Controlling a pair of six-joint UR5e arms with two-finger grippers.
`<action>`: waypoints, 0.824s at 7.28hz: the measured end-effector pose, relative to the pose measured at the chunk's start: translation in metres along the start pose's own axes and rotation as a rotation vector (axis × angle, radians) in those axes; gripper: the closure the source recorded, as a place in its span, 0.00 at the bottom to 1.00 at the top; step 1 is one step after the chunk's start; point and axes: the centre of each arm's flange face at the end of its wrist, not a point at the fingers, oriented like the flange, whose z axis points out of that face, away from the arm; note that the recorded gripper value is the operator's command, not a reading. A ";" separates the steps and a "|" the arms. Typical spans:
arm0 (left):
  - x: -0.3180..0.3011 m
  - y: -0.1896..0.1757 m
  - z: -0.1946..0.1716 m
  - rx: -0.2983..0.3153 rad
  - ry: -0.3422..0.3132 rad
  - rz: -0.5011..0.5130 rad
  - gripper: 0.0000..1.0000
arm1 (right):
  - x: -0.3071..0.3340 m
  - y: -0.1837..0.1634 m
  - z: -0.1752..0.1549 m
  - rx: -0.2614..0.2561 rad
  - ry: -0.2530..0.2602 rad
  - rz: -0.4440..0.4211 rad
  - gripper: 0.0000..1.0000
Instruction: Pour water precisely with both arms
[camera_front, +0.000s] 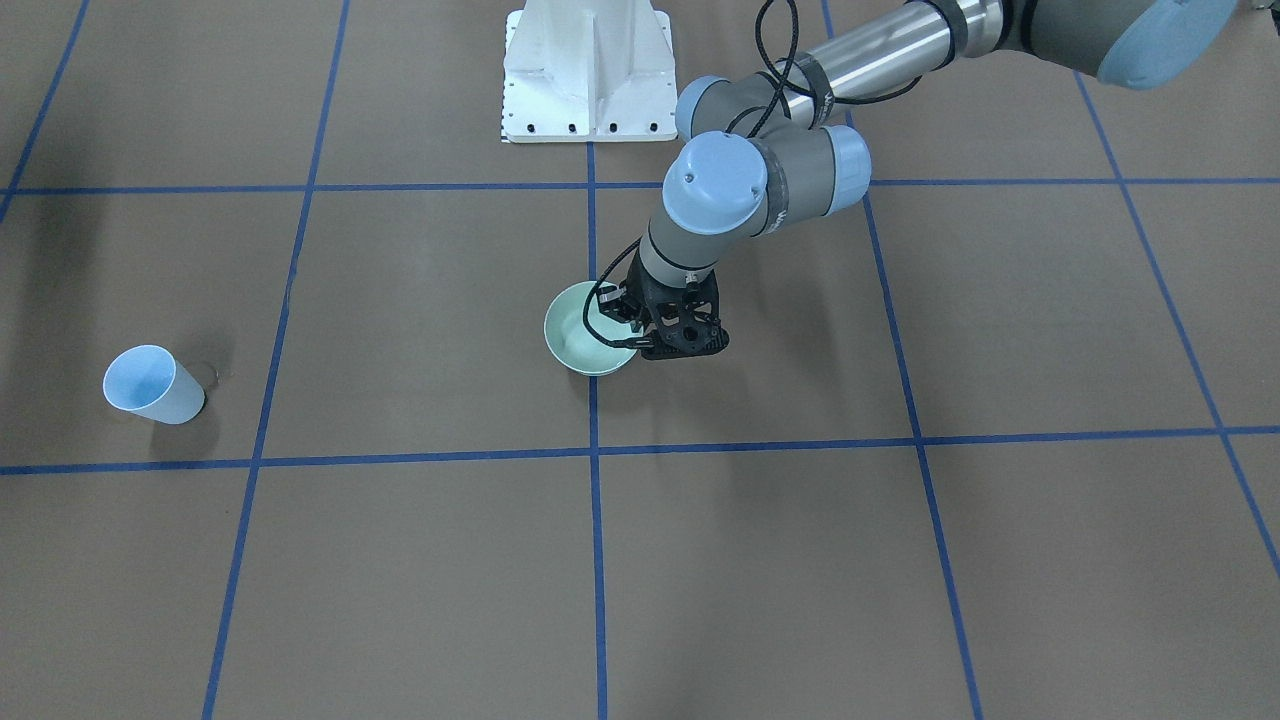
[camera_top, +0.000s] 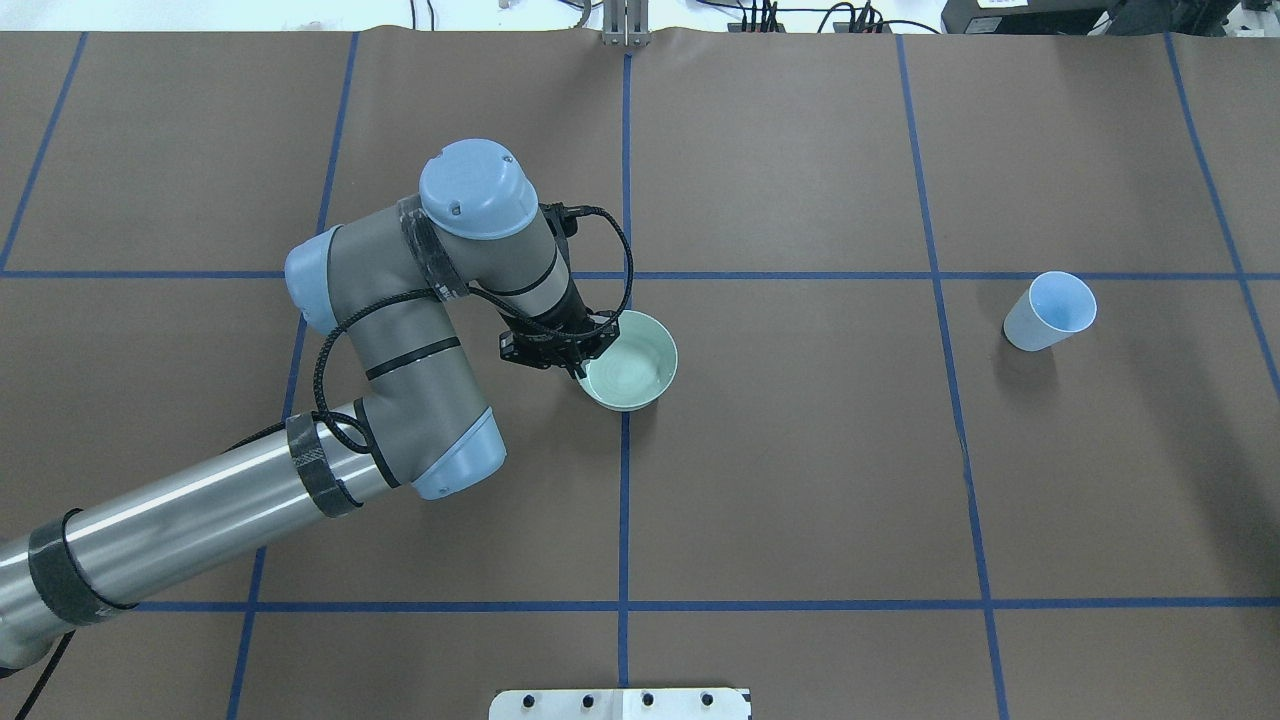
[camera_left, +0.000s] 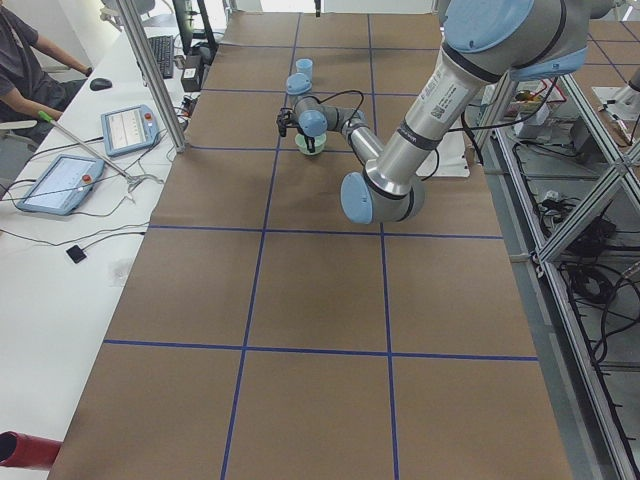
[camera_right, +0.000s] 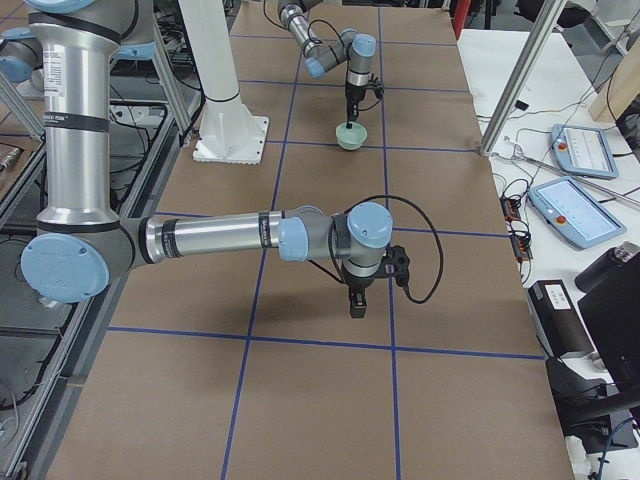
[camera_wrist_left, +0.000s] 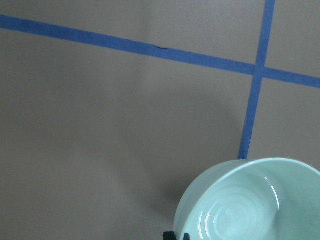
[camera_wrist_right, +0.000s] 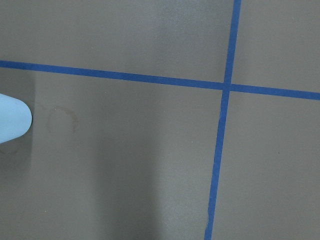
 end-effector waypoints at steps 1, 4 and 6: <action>0.000 0.000 0.001 0.001 0.004 0.003 0.90 | 0.000 0.000 0.000 0.000 0.000 0.000 0.00; -0.001 0.000 0.003 0.001 0.006 0.006 0.49 | 0.001 0.000 0.001 -0.002 0.000 0.002 0.00; -0.001 0.000 0.003 0.001 0.007 0.007 0.35 | 0.001 0.000 0.001 -0.003 0.000 0.002 0.00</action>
